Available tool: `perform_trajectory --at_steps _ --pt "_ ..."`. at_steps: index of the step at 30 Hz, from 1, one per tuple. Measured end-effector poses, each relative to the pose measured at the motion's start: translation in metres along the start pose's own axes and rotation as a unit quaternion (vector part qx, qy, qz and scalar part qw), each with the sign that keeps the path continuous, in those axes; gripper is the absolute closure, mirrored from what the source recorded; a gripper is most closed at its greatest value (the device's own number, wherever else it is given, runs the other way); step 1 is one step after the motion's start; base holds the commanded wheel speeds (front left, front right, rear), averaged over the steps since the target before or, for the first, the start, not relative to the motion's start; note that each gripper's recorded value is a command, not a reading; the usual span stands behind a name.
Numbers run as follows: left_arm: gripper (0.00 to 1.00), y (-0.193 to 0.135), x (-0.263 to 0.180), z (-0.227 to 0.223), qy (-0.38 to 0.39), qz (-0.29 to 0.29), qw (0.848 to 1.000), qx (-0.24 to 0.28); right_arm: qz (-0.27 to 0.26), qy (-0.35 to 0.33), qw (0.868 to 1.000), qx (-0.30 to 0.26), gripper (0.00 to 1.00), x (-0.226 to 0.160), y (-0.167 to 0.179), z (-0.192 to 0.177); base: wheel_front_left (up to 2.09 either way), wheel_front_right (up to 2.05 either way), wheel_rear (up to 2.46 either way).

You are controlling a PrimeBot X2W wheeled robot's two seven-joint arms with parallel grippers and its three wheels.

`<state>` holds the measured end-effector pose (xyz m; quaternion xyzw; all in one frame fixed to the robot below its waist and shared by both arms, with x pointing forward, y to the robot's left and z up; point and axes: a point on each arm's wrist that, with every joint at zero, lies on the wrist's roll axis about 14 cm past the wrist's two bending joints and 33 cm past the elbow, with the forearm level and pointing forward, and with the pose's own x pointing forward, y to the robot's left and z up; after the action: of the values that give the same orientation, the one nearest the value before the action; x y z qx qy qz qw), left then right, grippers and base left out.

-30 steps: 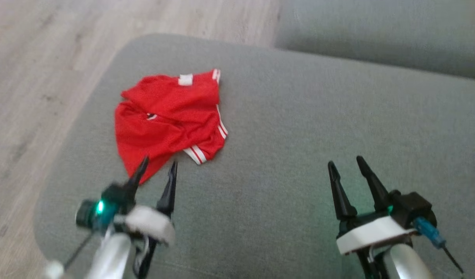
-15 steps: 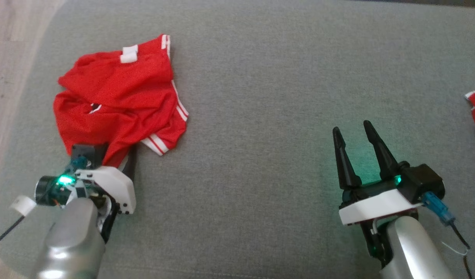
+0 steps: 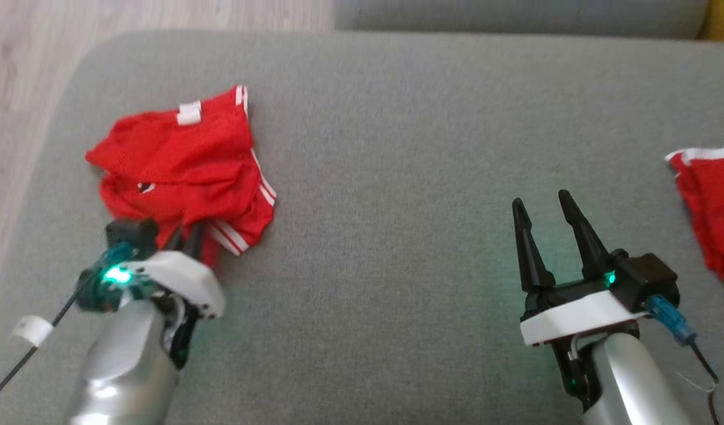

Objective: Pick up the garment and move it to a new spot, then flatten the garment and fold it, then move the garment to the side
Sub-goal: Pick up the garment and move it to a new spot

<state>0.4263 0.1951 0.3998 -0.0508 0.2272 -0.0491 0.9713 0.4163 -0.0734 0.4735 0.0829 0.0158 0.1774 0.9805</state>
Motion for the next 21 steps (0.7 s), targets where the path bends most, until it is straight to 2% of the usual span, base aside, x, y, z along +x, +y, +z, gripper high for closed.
perform_trajectory --at_steps 5,8,15,21 --pt "1.00 -0.047 -0.015 0.068 -0.110 -0.071 0.991 -0.032 -0.007 -0.018 1.000 -0.001 0.00 -0.016 0.001 0.015 0.00 0.00 0.00" --pt "1.00 -0.078 -0.027 0.093 -0.145 -0.118 0.981 -0.043 -0.017 -0.023 1.000 0.001 0.00 -0.028 -0.002 0.019 0.00 0.00 0.00" --pt "1.00 -0.172 -0.044 0.128 -0.181 -0.236 0.953 -0.060 -0.053 -0.036 0.998 -0.001 0.00 -0.046 -0.022 0.028 0.00 0.00 0.00" --pt "1.00 -0.240 -0.044 0.127 -0.170 -0.312 0.933 -0.052 -0.087 -0.033 0.996 0.004 0.00 -0.055 -0.043 0.025 0.00 0.00 0.00"
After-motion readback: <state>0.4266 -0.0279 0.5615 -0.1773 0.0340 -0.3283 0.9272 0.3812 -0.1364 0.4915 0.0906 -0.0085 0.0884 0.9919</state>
